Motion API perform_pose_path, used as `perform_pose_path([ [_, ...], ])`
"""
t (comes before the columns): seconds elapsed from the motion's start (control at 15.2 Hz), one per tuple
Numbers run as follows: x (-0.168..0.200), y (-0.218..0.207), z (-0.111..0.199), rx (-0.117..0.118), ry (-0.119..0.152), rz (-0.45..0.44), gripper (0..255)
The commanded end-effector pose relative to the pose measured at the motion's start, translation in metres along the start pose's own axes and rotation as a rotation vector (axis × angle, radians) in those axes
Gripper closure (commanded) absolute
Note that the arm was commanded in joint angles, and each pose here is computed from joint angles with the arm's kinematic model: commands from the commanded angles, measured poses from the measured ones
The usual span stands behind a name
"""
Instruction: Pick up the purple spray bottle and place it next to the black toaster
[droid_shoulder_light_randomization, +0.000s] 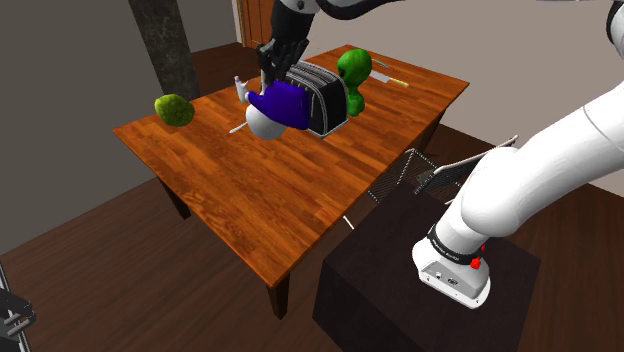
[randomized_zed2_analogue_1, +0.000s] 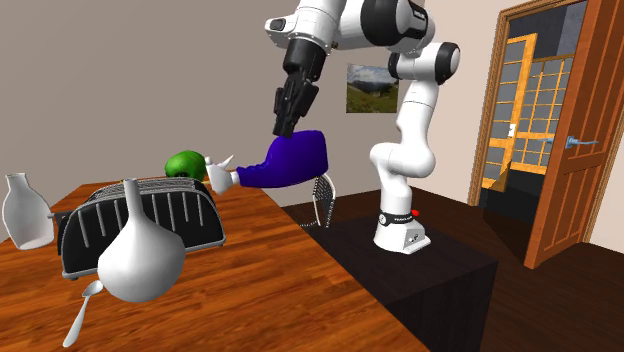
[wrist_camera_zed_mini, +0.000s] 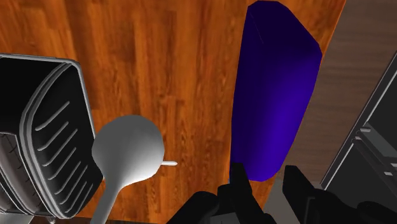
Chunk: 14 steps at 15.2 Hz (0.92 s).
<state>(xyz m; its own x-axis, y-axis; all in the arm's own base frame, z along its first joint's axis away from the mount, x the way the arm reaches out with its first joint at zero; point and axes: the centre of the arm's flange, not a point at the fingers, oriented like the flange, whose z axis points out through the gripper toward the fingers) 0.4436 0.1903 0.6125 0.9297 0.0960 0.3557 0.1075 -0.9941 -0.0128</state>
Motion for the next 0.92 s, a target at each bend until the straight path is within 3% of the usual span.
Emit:
perform_pose_path([
  [0.0,0.005,0.020,0.000,0.000,0.000,0.000,255],
  [0.86,0.045,0.186,0.012,0.000,0.000,0.000,255],
])
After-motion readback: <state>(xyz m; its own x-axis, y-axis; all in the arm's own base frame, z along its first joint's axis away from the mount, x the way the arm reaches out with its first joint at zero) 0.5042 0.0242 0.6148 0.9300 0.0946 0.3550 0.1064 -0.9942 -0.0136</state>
